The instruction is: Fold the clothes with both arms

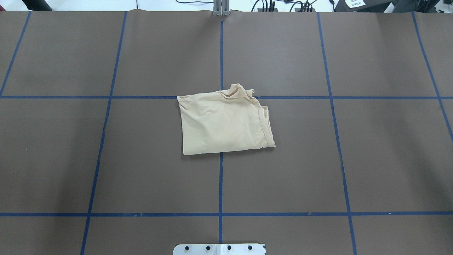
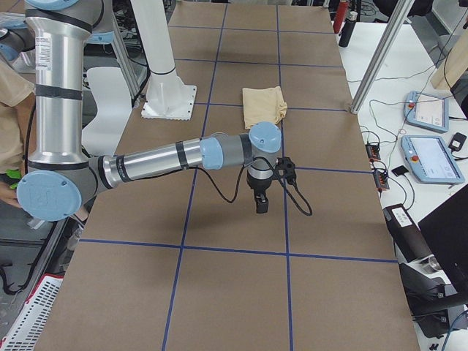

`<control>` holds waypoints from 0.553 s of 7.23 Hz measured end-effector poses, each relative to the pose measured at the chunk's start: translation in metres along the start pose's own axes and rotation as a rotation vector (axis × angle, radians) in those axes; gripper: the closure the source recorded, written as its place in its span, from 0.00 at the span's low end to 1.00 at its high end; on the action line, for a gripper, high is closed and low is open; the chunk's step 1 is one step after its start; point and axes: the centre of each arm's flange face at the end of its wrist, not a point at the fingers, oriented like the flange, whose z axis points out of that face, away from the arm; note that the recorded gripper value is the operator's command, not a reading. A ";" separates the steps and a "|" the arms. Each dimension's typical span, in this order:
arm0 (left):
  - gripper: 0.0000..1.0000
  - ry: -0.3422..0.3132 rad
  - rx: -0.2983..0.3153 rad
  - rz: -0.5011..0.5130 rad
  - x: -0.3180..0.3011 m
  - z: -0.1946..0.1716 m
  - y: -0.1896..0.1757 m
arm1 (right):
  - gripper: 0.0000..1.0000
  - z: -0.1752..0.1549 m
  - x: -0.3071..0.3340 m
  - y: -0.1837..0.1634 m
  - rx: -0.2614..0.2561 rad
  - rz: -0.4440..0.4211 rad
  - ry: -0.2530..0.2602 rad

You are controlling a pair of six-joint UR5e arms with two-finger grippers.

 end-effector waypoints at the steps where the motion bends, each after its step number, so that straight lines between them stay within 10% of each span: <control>1: 0.00 0.009 -0.007 0.014 0.019 0.003 -0.003 | 0.00 -0.001 -0.001 0.006 -0.002 0.003 -0.001; 4: 0.00 0.047 -0.021 0.014 0.033 0.009 0.008 | 0.00 0.016 0.017 0.026 -0.043 0.043 0.004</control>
